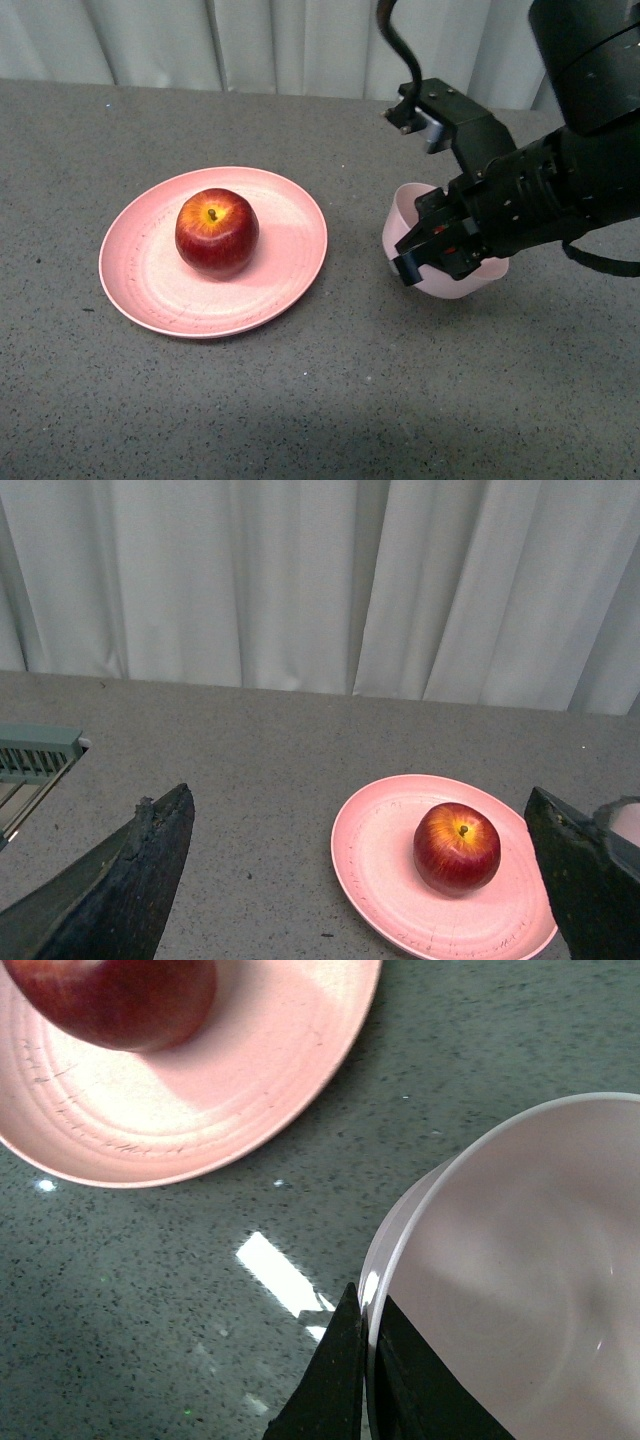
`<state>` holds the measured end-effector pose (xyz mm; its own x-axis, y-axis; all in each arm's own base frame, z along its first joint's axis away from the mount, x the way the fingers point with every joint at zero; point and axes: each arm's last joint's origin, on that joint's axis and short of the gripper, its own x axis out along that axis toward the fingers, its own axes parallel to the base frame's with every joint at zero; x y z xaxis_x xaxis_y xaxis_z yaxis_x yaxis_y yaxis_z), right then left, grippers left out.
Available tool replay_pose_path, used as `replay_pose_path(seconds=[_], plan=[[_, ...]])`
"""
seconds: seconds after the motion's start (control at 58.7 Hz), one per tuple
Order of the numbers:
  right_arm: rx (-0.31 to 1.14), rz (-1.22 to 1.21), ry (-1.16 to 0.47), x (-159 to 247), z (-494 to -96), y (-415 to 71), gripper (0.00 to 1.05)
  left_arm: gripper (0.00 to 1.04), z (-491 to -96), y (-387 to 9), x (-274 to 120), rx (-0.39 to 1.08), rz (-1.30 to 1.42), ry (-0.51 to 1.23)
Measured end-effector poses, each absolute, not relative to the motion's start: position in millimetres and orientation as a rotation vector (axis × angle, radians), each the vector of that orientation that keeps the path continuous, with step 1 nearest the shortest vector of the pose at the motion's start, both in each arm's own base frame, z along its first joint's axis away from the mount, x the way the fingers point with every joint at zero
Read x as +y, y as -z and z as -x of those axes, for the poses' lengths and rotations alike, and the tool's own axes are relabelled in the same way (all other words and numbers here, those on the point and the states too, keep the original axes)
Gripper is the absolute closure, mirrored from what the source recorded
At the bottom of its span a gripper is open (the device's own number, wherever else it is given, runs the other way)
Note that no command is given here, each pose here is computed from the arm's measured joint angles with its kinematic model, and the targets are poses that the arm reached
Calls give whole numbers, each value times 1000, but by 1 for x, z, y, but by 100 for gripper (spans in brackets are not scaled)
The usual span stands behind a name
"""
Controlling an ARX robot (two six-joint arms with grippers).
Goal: Move apple from plate to bowl
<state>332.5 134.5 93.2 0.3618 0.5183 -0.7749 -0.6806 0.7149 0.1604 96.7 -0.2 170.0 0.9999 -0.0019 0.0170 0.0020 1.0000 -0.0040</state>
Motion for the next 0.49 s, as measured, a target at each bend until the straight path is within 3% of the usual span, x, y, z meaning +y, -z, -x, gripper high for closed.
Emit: replay_pose_path(seconds=[0.494], plan=[[957, 212, -821, 161, -341, -82, 104, 7, -97, -170, 0, -17, 4, 2]])
